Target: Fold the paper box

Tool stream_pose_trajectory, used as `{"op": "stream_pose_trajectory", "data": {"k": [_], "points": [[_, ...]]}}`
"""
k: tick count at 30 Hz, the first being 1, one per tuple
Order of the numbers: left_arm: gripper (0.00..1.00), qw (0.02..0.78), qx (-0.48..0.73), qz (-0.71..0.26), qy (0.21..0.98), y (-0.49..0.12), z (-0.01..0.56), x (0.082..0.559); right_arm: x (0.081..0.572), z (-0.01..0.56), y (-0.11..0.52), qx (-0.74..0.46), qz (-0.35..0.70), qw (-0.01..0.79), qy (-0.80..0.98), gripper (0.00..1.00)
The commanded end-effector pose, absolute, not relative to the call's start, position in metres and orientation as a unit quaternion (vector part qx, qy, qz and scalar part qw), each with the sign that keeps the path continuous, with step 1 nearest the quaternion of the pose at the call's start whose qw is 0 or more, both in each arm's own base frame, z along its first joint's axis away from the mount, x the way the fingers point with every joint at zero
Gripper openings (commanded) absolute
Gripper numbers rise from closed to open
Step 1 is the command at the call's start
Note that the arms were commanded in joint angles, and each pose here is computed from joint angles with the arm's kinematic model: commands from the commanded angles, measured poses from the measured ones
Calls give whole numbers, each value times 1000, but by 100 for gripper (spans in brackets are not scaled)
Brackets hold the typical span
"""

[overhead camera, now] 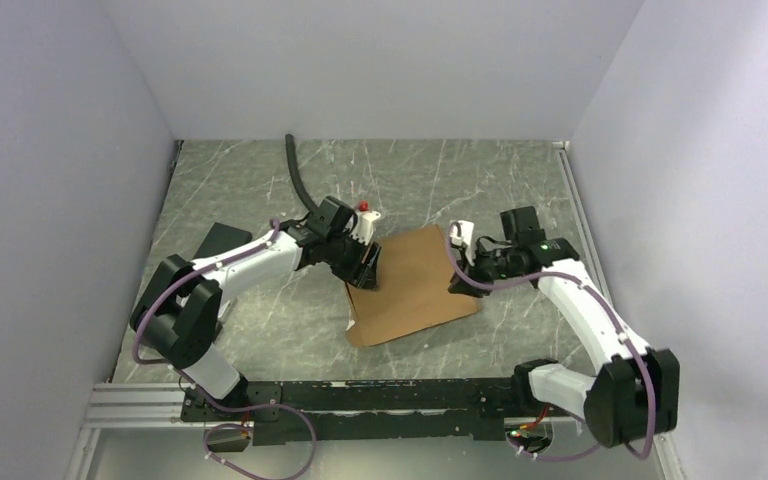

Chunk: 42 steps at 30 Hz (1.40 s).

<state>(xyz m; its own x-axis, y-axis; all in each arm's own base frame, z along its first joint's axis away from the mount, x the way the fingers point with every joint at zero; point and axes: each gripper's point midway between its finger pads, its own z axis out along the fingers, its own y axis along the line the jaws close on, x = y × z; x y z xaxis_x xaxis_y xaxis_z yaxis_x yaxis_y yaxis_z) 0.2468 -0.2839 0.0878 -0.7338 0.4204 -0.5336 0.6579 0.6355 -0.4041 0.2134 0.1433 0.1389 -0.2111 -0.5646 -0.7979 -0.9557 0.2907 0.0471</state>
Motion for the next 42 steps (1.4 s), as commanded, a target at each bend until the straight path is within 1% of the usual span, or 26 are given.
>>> {"op": "stream_pose_trajectory", "data": {"k": [1, 3, 5, 7, 9, 11, 12, 13, 14, 15, 16, 18, 20, 22, 23, 24, 25, 26, 29, 36, 40, 41, 42], "points": [[58, 212, 283, -273, 895, -279, 89, 255, 231, 123, 155, -476, 286, 319, 768, 21], [59, 233, 277, -277, 890, -280, 99, 258, 236, 105, 146, -460, 264, 298, 793, 13], [60, 258, 266, -281, 885, -280, 110, 263, 241, 89, 137, -443, 237, 285, 816, 10], [62, 286, 253, -288, 878, -281, 124, 268, 244, 77, 130, -437, 221, 269, 829, 9], [63, 317, 240, -297, 868, -281, 141, 271, 241, 75, 132, -439, 230, 262, 828, 9], [67, 348, 219, -302, 860, -275, 157, 272, 236, 84, 139, -449, 254, 264, 815, 13], [70, 362, 205, -304, 857, -271, 164, 271, 234, 93, 144, -459, 267, 271, 803, 17], [75, 382, 191, -307, 851, -265, 175, 269, 229, 102, 147, -469, 281, 273, 792, 25], [83, 391, 166, -303, 853, -257, 177, 268, 227, 113, 151, -479, 292, 283, 778, 31], [94, 394, 135, -296, 859, -246, 173, 265, 227, 123, 154, -489, 299, 294, 765, 39], [99, 398, 110, -297, 861, -238, 172, 261, 226, 132, 158, -496, 305, 307, 753, 46], [99, 392, 57, -313, 863, -227, 165, 251, 230, 144, 162, -492, 313, 332, 742, 58], [100, 376, 9, -333, 864, -218, 150, 241, 242, 147, 162, -449, 322, 354, 754, 67], [99, 361, -29, -365, 858, -215, 139, 233, 260, 144, 151, -354, 342, 371, 788, 75], [99, 355, -45, -382, 852, -214, 136, 229, 267, 143, 143, -300, 357, 368, 804, 81], [99, 351, -58, -398, 846, -215, 132, 227, 275, 140, 134, -261, 361, 368, 816, 85], [100, 351, -69, -413, 838, -216, 130, 225, 282, 136, 123, -224, 362, 366, 828, 94], [99, 351, -79, -425, 831, -217, 128, 223, 287, 132, 119, -204, 368, 359, 833, 99], [99, 346, -97, -448, 819, -219, 122, 222, 295, 112, 117, -176, 379, 320, 850, 100], [100, 320, -101, -454, 825, -225, 108, 221, 304, 79, 122, -148, 415, 243, 864, 99], [100, 307, -119, -460, 824, -225, 94, 218, 304, 67, 119, -134, 409, 228, 873, 91], [99, 304, -123, -461, 825, -225, 91, 218, 304, 67, 119, -131, 410, 229, 873, 87], [99, 302, -124, -464, 823, -226, 90, 217, 304, 66, 120, -127, 412, 228, 873, 81]]}}
